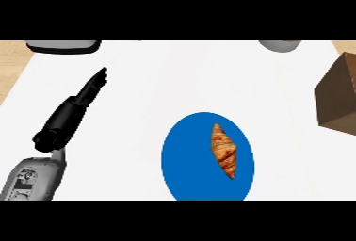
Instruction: Pick the bell pepper from the plate and place it in the cardboard box
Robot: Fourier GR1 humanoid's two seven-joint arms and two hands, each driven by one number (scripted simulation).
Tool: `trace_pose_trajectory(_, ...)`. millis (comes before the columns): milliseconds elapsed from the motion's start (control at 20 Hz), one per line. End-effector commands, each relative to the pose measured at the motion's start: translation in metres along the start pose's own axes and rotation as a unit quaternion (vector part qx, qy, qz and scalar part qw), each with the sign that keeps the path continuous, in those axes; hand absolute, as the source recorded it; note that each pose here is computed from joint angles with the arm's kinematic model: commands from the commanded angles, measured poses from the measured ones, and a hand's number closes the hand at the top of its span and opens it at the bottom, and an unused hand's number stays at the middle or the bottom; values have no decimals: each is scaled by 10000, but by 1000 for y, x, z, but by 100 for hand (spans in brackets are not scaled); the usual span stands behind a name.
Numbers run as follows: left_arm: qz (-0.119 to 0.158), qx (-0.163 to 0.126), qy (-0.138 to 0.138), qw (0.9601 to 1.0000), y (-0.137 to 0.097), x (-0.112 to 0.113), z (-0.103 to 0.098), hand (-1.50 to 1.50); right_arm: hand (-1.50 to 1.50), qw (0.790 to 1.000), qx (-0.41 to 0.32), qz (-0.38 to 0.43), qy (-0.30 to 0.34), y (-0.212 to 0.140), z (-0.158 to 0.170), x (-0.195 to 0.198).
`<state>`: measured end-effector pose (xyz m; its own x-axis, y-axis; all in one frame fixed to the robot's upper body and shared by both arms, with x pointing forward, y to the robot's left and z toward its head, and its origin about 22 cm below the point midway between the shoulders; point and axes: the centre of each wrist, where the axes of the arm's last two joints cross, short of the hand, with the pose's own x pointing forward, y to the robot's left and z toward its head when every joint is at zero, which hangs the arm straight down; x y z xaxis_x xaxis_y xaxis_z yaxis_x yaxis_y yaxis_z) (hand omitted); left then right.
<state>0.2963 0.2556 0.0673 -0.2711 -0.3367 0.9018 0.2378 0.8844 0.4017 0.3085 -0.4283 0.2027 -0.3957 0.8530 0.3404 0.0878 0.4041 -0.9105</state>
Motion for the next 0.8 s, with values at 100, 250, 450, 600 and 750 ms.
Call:
trace_pose_trajectory(100, 20, -83, -137, 9999, -5, 11, -8, 0, 150, 9868, 1399, 423, 691, -5, -3, -33)
trace_pose_trajectory(250, 18, -99, -107, 9999, -13, 4, -19, 0, 150, 9828, 1706, 374, 596, 2, -1, -55)
trace_pose_trajectory(450, 48, -132, -164, 9998, 3, 2, -9, 0, 150, 9656, 2335, 838, 775, 2, -5, -66)
trace_pose_trajectory(600, 29, -151, -142, 9998, -1, 3, 0, 0, -150, 9576, 2677, 591, 883, -4, 9, -85)
trace_pose_trajectory(750, 33, -102, -175, 9998, -1, 5, -8, 0, -150, 9525, 3006, 292, 380, -3, 14, -92)
